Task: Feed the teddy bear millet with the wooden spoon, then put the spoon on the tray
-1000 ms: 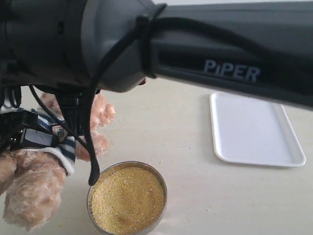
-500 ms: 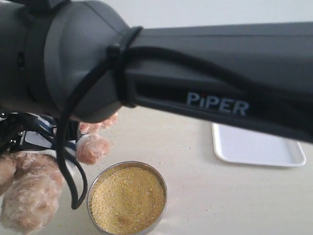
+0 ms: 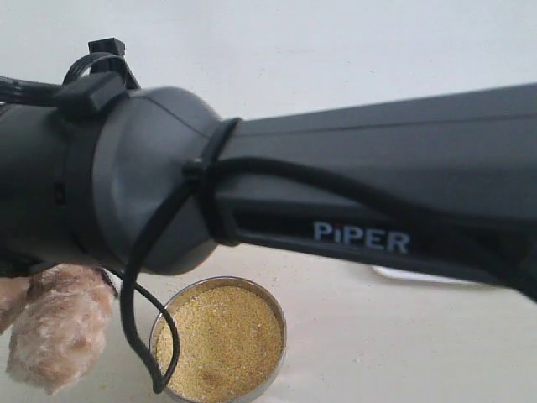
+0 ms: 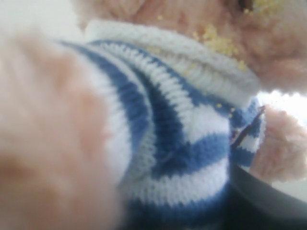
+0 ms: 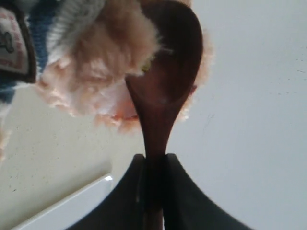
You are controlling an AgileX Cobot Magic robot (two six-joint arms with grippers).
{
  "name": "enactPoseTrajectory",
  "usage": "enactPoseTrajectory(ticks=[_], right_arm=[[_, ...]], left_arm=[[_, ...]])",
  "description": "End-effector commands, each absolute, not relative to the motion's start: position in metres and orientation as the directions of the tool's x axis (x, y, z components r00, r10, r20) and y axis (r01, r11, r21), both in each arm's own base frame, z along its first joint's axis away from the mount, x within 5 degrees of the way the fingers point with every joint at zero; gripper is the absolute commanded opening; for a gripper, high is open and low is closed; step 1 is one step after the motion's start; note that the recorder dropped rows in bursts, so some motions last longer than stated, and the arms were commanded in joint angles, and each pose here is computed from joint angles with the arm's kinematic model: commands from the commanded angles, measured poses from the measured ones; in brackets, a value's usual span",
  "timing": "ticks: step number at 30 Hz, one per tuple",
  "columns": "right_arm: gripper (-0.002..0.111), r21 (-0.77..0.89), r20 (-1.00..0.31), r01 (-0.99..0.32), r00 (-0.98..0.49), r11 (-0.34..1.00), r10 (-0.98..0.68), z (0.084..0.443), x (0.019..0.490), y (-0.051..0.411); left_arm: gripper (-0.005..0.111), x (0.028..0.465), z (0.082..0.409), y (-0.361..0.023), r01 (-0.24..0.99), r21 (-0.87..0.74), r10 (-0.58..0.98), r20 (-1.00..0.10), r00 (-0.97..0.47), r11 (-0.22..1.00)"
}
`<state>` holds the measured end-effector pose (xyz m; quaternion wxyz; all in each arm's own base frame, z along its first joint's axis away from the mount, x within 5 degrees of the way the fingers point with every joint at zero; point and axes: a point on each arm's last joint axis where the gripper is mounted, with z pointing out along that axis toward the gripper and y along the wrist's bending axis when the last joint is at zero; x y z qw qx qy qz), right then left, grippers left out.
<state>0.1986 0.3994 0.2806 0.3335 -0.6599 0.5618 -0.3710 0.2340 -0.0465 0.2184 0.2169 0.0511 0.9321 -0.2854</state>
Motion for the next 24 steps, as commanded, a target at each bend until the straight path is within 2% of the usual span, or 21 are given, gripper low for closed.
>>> enactPoseTrajectory(ticks=[1, 17, 24], right_arm=[[0.0, -0.893, 0.124, -0.43, 0.051, -0.134, -0.991, 0.289, 0.205, 0.393], [0.0, -0.907, 0.094, -0.407, 0.056, -0.109, -0.994, 0.294, 0.199, 0.396], [0.0, -0.886, 0.089, -0.451, 0.061, -0.107, -0.994, 0.295, 0.197, 0.394]], left_arm=[[0.005, 0.233, 0.222, -0.049, 0.247, -0.524, -0.009, -0.437, -0.899, 0.815], [0.005, 0.236, 0.217, -0.048, 0.249, -0.51, -0.004, -0.443, -0.896, 0.823], [0.005, 0.237, 0.216, -0.048, 0.246, -0.514, -0.003, -0.435, -0.9, 0.822]])
